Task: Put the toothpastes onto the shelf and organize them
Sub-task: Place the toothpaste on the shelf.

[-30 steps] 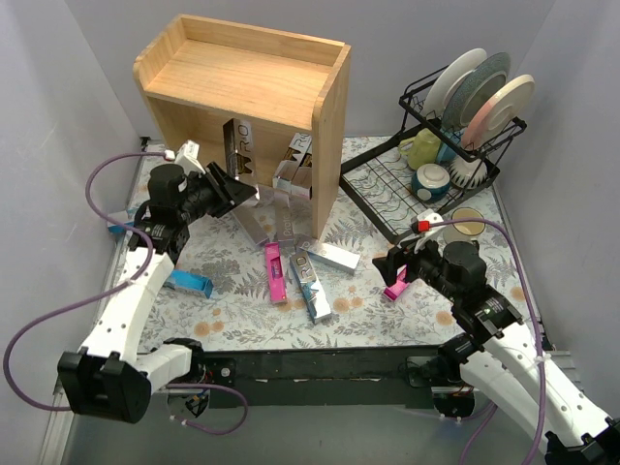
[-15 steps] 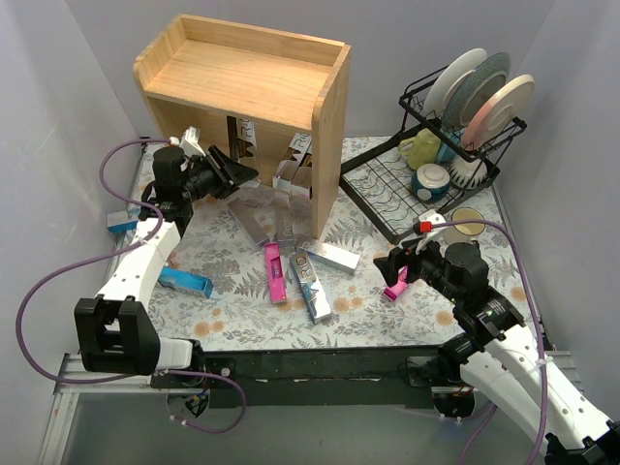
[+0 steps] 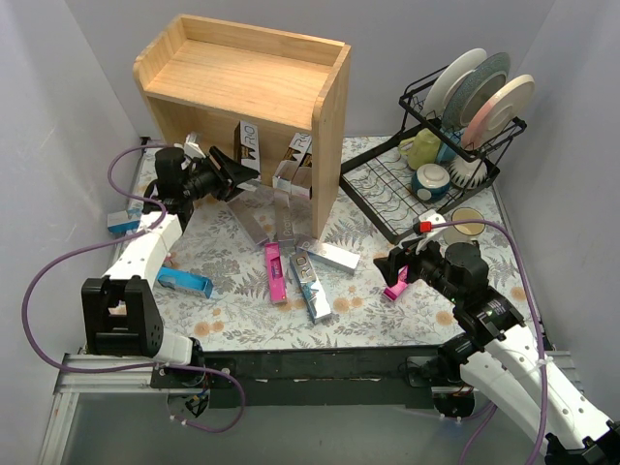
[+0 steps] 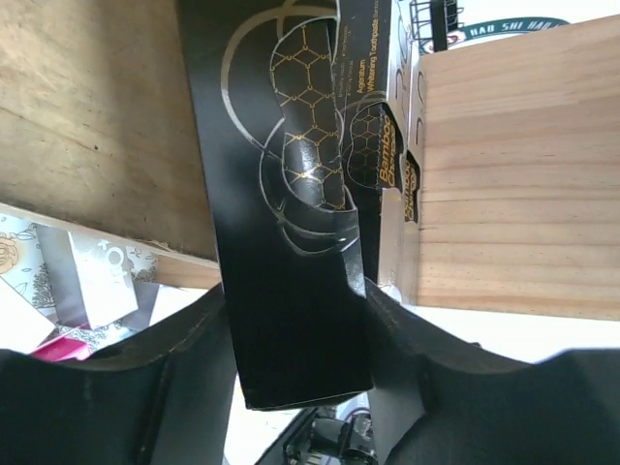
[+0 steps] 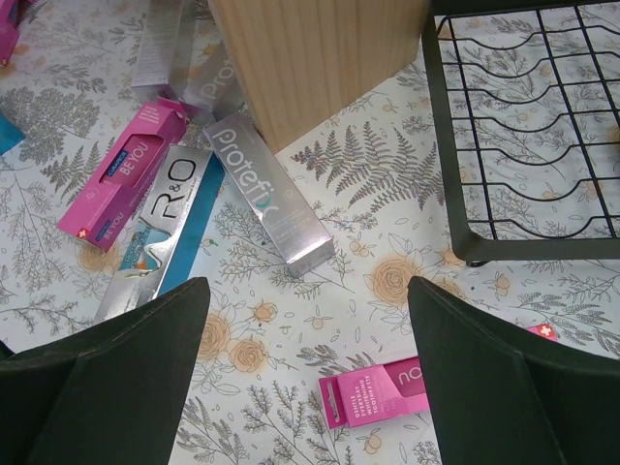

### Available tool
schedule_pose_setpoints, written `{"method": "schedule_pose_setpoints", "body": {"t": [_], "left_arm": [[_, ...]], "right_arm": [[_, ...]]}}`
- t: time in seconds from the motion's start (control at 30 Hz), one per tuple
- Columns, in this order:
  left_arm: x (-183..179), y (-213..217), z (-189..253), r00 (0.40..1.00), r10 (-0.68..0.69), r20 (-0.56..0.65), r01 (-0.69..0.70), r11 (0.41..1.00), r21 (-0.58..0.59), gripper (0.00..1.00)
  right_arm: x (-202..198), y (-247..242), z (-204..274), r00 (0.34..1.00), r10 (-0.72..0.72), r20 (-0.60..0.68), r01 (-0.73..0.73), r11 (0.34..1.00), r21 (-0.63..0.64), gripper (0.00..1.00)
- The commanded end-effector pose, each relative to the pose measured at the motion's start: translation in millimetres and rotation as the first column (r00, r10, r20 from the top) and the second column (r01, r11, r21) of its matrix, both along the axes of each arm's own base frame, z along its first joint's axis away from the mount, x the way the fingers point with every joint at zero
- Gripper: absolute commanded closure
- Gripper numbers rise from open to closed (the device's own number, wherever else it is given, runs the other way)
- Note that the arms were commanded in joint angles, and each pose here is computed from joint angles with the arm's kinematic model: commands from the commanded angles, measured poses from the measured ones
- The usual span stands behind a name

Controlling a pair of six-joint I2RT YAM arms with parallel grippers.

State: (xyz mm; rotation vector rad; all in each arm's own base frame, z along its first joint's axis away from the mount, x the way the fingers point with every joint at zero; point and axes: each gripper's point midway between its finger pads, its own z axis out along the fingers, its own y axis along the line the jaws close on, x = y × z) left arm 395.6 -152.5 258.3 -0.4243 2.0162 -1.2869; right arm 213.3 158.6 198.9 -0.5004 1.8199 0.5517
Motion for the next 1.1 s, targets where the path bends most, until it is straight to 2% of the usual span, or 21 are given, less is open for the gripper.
{"method": "schedule_pose_setpoints", "body": {"t": [0.0,0.17,0.4,0.77,1.07], "left_arm": [[-4,1,15,1.0,-0.01,0.014,0.01,0.998,-0.056,0.5],[-8,10,4,0.996,0.038,-0.078,-0.045,0.995,-0.091,0.42],[-6,24,2,0.983,0.147,-0.106,-0.152,0.988,-0.04,0.3],[-12,56,21,0.937,0.349,-0.021,-0.348,0.936,0.048,0.28],[-7,58,5,0.93,0.363,-0.057,-0.36,0.931,0.062,0.3]], "right_arm": [[3,-2,22,0.998,-0.013,0.061,0.011,1.0,0.026,0.09],[3,-2,22,0.998,-0.014,0.06,0.012,1.0,0.029,0.09],[3,-1,21,0.998,-0.013,0.055,0.011,1.0,0.028,0.09],[2,-1,21,0.998,-0.008,0.059,0.007,0.999,0.032,0.09],[2,0,20,0.998,-0.005,0.056,0.003,0.999,0.034,0.09]]}}
